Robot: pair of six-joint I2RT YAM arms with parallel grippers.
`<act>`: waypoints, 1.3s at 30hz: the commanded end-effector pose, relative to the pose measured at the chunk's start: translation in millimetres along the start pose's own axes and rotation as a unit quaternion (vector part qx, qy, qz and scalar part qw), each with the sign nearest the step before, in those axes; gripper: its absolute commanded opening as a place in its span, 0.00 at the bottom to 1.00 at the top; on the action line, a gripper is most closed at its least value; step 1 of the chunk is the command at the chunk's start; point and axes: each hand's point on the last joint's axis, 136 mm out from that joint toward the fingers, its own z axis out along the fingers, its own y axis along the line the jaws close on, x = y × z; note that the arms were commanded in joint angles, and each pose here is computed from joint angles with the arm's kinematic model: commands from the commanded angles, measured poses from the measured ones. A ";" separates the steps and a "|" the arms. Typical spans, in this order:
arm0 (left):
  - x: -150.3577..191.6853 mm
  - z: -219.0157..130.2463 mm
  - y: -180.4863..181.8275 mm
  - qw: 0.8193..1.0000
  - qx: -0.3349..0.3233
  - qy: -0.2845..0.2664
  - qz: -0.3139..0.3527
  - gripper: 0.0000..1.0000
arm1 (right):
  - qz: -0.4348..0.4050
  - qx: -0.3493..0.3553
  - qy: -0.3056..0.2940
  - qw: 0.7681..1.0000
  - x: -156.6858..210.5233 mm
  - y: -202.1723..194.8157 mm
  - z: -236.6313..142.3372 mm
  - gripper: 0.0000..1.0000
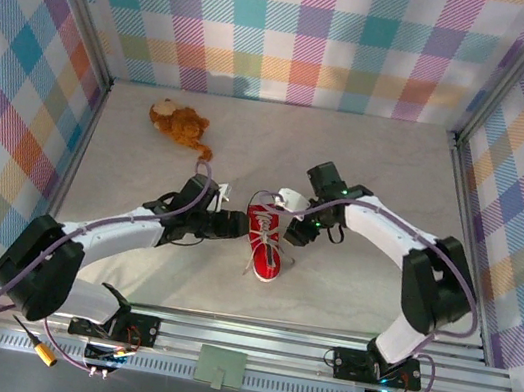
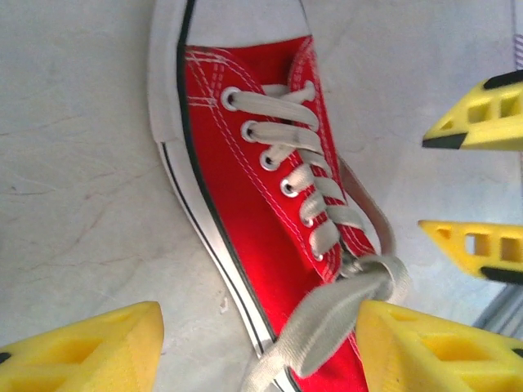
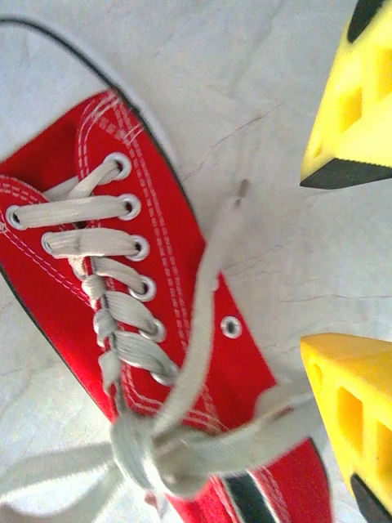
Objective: Tie the shoes
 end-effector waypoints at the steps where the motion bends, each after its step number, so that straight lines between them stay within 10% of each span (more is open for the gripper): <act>1: 1.2 -5.4 -16.9 0.998 0.059 -0.005 0.038 0.63 | 0.001 -0.022 -0.002 1.000 9.5 17.1 -11.8 0.51; 22: 19.3 30.2 -24.2 0.988 0.145 0.038 0.034 0.55 | 0.008 -0.119 0.109 0.987 57.0 63.2 42.8 0.54; 27: 22.3 33.9 -26.0 0.986 0.154 0.051 0.033 0.39 | 0.012 -0.119 0.140 0.983 70.0 60.0 55.9 0.54; 32: 23.9 31.6 -26.3 0.986 0.154 0.055 0.034 0.01 | 0.021 -0.113 0.156 0.981 73.8 55.9 60.3 0.17; 34: 25.1 29.9 -24.3 0.987 0.148 0.055 0.037 0.00 | 0.018 -0.099 0.148 0.984 69.5 51.8 55.8 0.00; 39: 28.2 22.8 -13.5 0.991 0.118 0.056 0.042 0.00 | 0.007 -0.049 0.112 0.992 52.6 39.8 34.8 0.00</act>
